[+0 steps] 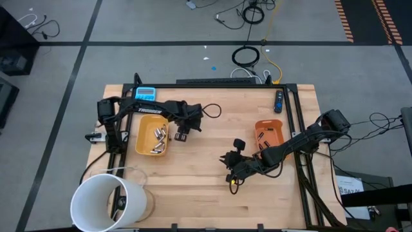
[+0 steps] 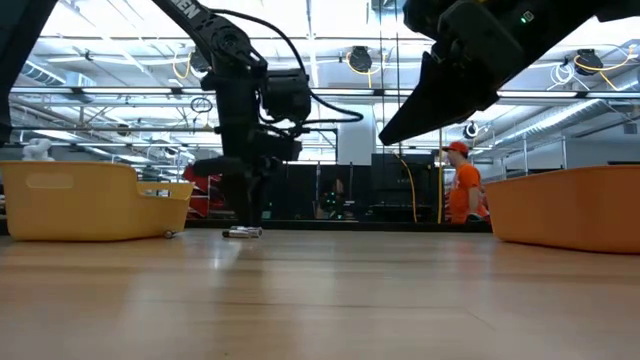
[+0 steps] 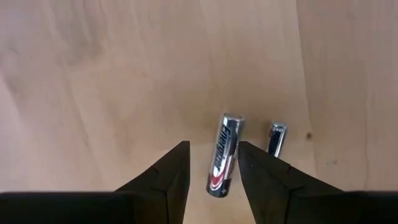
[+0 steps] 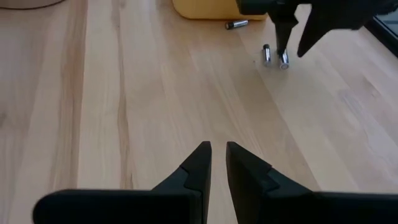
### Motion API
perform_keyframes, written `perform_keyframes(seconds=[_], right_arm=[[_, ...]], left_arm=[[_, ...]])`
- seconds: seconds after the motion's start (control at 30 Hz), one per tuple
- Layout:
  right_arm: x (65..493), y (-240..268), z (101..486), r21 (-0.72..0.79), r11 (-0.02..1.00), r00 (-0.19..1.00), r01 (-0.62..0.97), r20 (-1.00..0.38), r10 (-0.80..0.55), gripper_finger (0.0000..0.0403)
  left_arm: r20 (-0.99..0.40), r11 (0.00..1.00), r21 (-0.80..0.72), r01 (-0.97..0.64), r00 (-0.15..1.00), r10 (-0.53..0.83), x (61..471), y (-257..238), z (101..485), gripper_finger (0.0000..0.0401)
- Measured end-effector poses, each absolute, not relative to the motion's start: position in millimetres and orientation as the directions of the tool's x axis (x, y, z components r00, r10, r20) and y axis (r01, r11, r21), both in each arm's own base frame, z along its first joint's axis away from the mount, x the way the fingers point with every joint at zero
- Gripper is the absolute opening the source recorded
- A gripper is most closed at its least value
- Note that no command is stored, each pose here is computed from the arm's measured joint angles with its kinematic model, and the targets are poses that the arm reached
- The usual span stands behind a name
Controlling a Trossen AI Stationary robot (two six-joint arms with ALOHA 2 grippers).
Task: Sort batteries
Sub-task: Put the silver battery into the yellow bin
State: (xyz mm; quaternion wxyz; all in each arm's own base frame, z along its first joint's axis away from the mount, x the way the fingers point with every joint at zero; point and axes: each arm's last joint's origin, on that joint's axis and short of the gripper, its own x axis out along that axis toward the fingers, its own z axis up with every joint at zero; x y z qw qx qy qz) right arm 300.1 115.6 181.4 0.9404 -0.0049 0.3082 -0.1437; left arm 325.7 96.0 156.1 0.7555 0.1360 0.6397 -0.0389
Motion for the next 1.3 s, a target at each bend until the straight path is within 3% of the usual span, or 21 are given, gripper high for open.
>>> perform_keyframes(seconds=[0.37, 0.43, 0.57, 0.77, 0.87, 1.13, 1.3], right_arm=[[300.0, 115.6, 181.5, -0.099, 0.959, 0.769, 0.266, -0.578, -0.273, 0.004], [300.0, 115.6, 181.5, -0.099, 0.959, 0.769, 0.266, -0.578, -0.273, 0.004], [300.0, 115.6, 181.5, -0.101, 0.959, 0.768, 0.265, -0.579, -0.273, 0.004], [299.9, 115.5, 181.4, -0.107, 0.96, 0.768, 0.26, -0.58, -0.273, 0.004], [299.7, 115.6, 181.3, -0.127, 0.962, 0.767, 0.243, -0.582, -0.271, 0.004], [304.4, 104.5, 181.1, -0.172, 0.965, 0.759, 0.199, -0.596, -0.262, 0.004], [306.8, 98.8, 180.9, -0.174, 0.969, 0.756, 0.178, -0.606, -0.248, 0.004]], left_arm=[[-0.988, 0.958, 0.134, 0.253, 0.113, 0.108, 330.5, 97.1, 131.7, 0.0141], [-0.988, 0.95, 0.138, 0.282, 0.105, 0.113, 330.8, 97.2, 129.2, 0.0122], [-0.984, 0.935, 0.172, 0.311, 0.103, 0.146, 332.2, 97.6, 129.5, 0.0042], [-0.968, 0.913, 0.25, 0.324, 0.079, 0.237, 337.0, 91.9, 148.7, 0.0042], [-0.965, 0.93, 0.261, 0.26, 0.091, 0.245, 337.7, 89.5, 178.2, 0.0042], [-0.994, 0.998, -0.056, -0.004, 0.092, -0.056, 311.3, 62.3, 229.4, 0.0042], [-0.994, 0.99, -0.07, -0.126, -0.076, -0.08, 286.7, 47.6, 227.5, 0.0042]])
